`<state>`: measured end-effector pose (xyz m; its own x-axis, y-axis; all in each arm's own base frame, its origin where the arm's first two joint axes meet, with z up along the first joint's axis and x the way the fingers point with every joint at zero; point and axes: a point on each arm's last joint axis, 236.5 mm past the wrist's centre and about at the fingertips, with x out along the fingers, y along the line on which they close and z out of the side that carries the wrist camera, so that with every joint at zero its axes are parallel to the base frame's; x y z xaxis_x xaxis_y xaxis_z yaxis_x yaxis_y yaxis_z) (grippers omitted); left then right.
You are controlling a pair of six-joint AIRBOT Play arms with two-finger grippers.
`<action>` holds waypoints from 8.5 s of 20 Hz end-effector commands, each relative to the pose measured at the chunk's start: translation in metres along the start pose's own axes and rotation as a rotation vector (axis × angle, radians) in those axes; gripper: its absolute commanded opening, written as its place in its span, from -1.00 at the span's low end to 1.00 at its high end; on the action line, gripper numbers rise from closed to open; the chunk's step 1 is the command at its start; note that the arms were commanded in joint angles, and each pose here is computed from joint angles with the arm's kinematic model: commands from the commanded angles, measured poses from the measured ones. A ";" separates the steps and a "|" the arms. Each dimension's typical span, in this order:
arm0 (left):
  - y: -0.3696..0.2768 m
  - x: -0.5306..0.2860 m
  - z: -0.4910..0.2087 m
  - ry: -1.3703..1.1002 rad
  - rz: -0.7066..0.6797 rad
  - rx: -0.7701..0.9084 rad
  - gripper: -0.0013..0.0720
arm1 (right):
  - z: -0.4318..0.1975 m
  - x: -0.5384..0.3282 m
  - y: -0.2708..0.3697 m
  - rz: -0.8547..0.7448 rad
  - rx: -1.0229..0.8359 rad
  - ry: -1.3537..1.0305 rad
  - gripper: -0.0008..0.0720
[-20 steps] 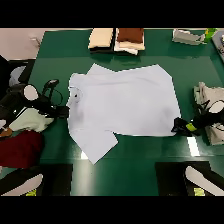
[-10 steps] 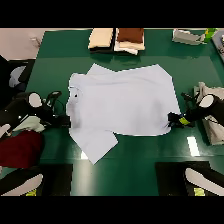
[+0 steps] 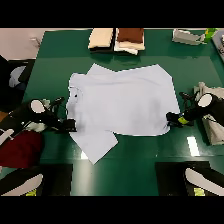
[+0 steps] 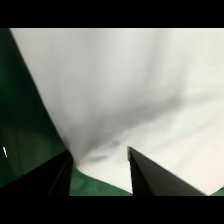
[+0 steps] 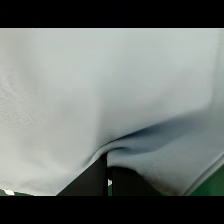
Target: Fold the shirts.
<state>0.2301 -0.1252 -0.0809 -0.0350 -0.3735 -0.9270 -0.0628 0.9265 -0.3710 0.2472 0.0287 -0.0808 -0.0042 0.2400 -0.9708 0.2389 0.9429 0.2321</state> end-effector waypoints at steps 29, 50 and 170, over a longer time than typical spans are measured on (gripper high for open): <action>-0.159 -0.511 0.048 -1.270 0.060 0.487 -0.90 | 0.019 -0.506 0.071 -0.126 -0.252 -1.201 -0.94; -0.033 -0.108 0.256 -0.362 0.234 0.358 -0.90 | 0.218 -0.136 0.032 -0.103 -0.186 -0.319 -0.93; -0.097 -0.081 0.198 -0.441 0.156 0.343 -0.88 | 0.145 -0.017 -0.023 0.090 0.069 -0.100 0.74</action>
<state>0.4398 -0.1580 0.0172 0.4076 -0.2103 -0.8886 0.2072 0.9690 -0.1343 0.3845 -0.0404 -0.0627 0.0971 0.2780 -0.9557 0.2865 0.9118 0.2943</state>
